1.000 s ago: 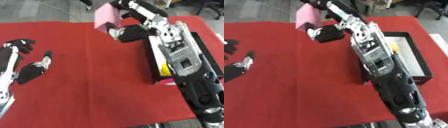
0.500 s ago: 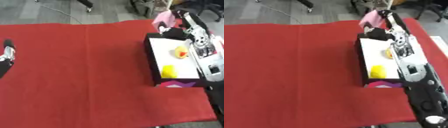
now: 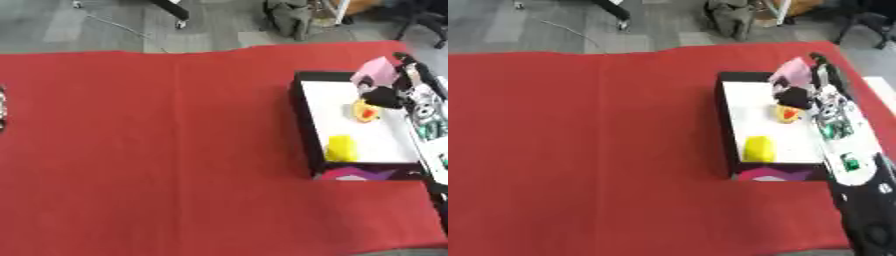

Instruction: Pick up the objects with one hand, pass them to the other hand, and then place them into the box on the other side of the table.

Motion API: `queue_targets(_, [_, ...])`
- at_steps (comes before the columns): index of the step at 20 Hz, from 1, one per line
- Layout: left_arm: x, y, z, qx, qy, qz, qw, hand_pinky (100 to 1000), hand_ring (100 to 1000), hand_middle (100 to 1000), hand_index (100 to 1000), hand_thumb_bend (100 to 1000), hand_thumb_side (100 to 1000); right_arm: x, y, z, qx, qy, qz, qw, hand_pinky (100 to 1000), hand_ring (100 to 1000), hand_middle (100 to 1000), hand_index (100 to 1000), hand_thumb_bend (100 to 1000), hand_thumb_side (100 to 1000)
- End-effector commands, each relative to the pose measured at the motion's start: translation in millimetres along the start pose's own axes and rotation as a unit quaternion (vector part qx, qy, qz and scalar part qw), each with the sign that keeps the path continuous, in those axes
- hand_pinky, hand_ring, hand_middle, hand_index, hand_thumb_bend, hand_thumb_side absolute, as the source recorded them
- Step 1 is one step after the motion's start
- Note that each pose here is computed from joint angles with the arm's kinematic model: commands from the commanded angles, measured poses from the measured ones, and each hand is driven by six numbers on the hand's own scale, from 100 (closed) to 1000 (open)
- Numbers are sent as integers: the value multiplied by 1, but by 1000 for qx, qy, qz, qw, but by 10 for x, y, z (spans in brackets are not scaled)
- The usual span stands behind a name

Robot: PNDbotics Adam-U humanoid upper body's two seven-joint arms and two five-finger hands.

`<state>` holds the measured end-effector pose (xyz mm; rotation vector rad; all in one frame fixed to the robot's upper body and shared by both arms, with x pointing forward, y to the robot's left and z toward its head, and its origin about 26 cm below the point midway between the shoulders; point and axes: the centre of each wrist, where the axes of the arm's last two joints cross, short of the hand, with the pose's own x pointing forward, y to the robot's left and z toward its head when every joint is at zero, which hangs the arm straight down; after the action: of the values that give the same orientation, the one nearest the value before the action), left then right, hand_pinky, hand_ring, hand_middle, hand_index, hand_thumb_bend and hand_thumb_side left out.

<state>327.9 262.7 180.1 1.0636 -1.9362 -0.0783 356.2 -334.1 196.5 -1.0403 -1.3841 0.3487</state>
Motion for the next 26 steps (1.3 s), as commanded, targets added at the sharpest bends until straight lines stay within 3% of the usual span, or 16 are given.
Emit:
queue_targets(1, [52, 67, -57, 21, -8, 6, 1000, 577, 597, 563, 745, 262, 617, -16, -162, -34, -21, -12, 30, 999, 1000, 1000, 1000, 1000, 100, 887])
queue_targets(6, [61, 59, -56, 25, -6, 9, 1000, 576, 597, 561, 745, 257, 611, -12, -199, -13, -30, -14, 22, 999, 1000, 1000, 1000, 1000, 100, 870])
queue_targets(10, [75, 49, -57, 28, -5, 13, 1000, 575, 594, 557, 742, 251, 606, 72, -246, 51, -38, -33, -26, 998, 1000, 1000, 1000, 1000, 100, 691])
queue_targets(12, [87, 39, -59, 30, -5, 17, 999, 572, 590, 551, 738, 249, 605, 148, -272, 114, -38, -64, -87, 993, 1000, 1000, 1000, 1000, 100, 594])
queue_targets(15, [116, 15, -76, 40, 5, 40, 998, 560, 583, 544, 732, 244, 618, 263, -298, 205, -39, -134, -201, 970, 1000, 1000, 1000, 1000, 100, 578])
queue_targets(20, [166, -45, -124, 61, 42, 162, 984, 555, 610, 581, 760, 245, 680, 380, -249, 285, -13, -238, -381, 893, 1000, 1000, 1000, 1000, 100, 607])
queue_targets(22, [153, -79, -136, 63, 53, 223, 971, 563, 626, 602, 774, 256, 714, 396, -218, 296, -5, -257, -413, 873, 1000, 1000, 1000, 1000, 100, 611])
queue_targets(26, [90, -159, -142, 62, 80, 331, 938, 571, 634, 614, 792, 244, 801, 436, -160, 319, 23, -273, -419, 866, 1000, 1000, 1000, 1000, 100, 628])
